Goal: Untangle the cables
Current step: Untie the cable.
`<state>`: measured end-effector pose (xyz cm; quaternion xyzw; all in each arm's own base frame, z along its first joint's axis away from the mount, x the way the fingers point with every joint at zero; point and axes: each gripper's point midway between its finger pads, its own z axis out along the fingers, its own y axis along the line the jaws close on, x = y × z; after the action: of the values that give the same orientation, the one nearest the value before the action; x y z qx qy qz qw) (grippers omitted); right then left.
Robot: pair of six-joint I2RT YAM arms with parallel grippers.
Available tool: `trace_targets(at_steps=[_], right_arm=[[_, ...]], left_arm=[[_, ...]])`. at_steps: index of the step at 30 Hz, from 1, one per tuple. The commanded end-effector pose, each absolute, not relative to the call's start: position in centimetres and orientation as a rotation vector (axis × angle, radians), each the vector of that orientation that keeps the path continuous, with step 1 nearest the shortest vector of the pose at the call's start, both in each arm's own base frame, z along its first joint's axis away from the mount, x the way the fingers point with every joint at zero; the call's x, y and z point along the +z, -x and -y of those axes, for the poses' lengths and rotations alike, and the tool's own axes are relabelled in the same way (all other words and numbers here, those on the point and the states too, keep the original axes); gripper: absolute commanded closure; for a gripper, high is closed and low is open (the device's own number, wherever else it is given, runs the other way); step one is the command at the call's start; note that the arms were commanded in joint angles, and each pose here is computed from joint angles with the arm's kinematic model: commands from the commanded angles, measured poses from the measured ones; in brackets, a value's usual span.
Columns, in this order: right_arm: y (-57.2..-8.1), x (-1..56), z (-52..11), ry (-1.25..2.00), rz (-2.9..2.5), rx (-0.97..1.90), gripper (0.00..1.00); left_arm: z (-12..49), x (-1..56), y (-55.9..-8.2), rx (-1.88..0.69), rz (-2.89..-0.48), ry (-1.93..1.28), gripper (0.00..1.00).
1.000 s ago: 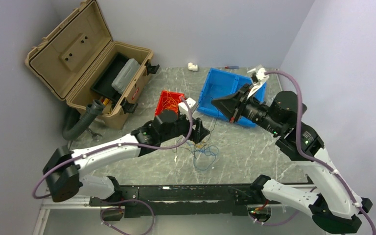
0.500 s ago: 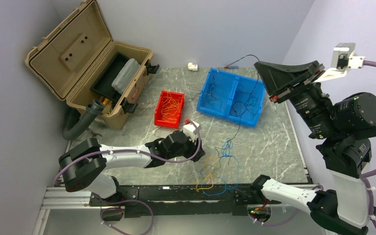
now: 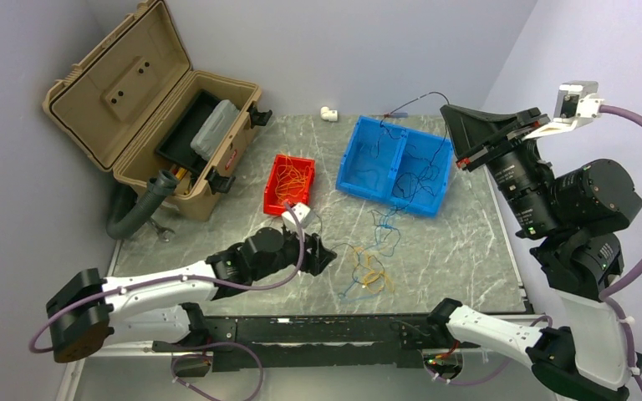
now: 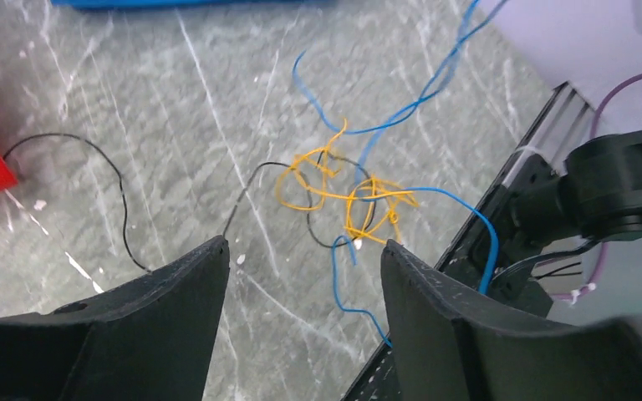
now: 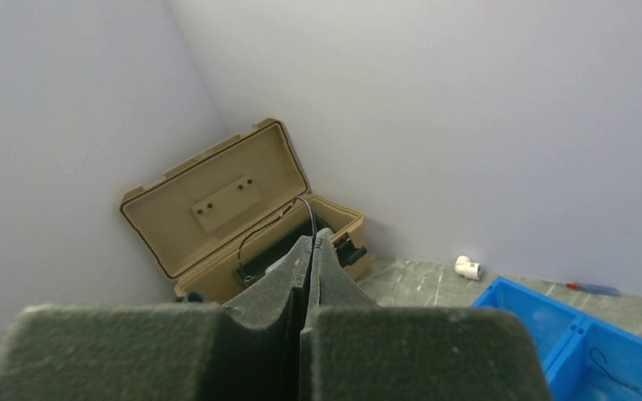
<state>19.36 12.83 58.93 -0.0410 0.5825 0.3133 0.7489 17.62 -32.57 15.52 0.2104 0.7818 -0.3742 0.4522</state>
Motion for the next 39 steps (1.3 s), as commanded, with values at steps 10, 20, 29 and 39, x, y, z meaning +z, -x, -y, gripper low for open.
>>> trace_targets(at_steps=[10, 20, 29, 39], right_arm=[[-19.2, 59.5, -12.5, 0.062, -1.248, 0.695, 1.0], [-19.2, 61.0, -12.4, 0.025, -1.204, 0.729, 1.0], [-19.3, 61.6, -12.6, 0.016, -1.188, 0.742, 1.0], [-19.4, 61.6, -12.2, -0.012, -1.18, 0.741, 1.0]], left_arm=[[37.6, 24.0, -17.8, -1.059, -1.644, -0.694, 0.21], [43.5, 23.2, -16.8, -1.272, -1.597, -0.745, 0.22], [45.1, 23.3, -15.2, -1.377, -1.488, -0.778, 0.23], [48.7, 20.4, -16.0, -1.367, -1.594, -0.809, 0.55]])
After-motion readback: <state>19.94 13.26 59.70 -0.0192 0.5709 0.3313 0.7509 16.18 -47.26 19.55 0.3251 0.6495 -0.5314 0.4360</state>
